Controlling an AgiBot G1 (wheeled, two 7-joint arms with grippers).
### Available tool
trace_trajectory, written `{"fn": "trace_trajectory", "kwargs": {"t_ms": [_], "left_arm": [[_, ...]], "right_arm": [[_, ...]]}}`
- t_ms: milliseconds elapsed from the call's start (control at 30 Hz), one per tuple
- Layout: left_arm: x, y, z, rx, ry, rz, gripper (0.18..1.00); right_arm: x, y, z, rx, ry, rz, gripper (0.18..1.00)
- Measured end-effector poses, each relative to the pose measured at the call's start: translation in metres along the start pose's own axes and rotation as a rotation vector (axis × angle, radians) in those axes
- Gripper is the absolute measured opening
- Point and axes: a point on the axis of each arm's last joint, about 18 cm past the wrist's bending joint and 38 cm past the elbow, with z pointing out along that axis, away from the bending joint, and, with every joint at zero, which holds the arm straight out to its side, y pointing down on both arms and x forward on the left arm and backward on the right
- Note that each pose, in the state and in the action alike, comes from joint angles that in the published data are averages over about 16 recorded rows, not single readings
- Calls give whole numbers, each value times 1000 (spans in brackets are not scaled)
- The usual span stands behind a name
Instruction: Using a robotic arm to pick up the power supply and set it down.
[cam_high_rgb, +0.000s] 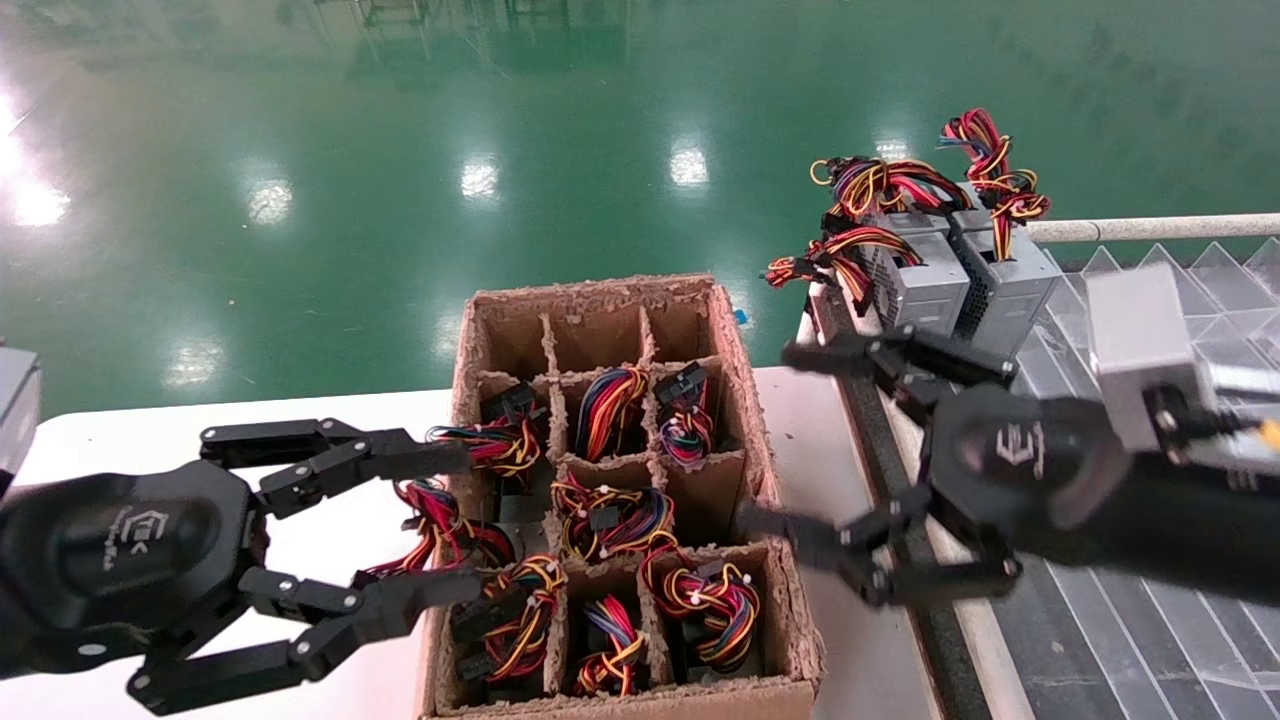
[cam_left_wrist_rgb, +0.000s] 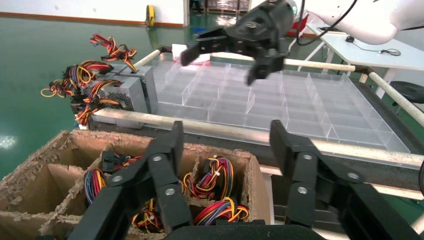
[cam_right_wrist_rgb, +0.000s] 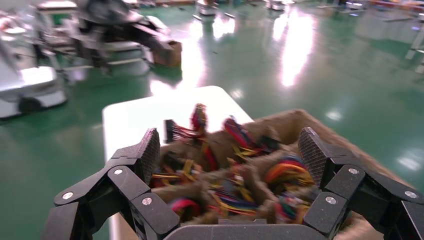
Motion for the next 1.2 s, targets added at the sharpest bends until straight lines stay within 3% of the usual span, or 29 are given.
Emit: {"fn": "trace_trajectory", "kwargs": {"t_ms": [533,933,1200], "left_arm": [[0,0,0,0,0,0,853],[0,0,0,0,-1,0,979],[0,0,0,0,-1,0,999]], "right_arm": [[-39,-3,-2,89,-186,31,1000],[-39,-3,-2,88,-185,31,1000],[-37,-2,-2,84,-178,30,1000]]}}
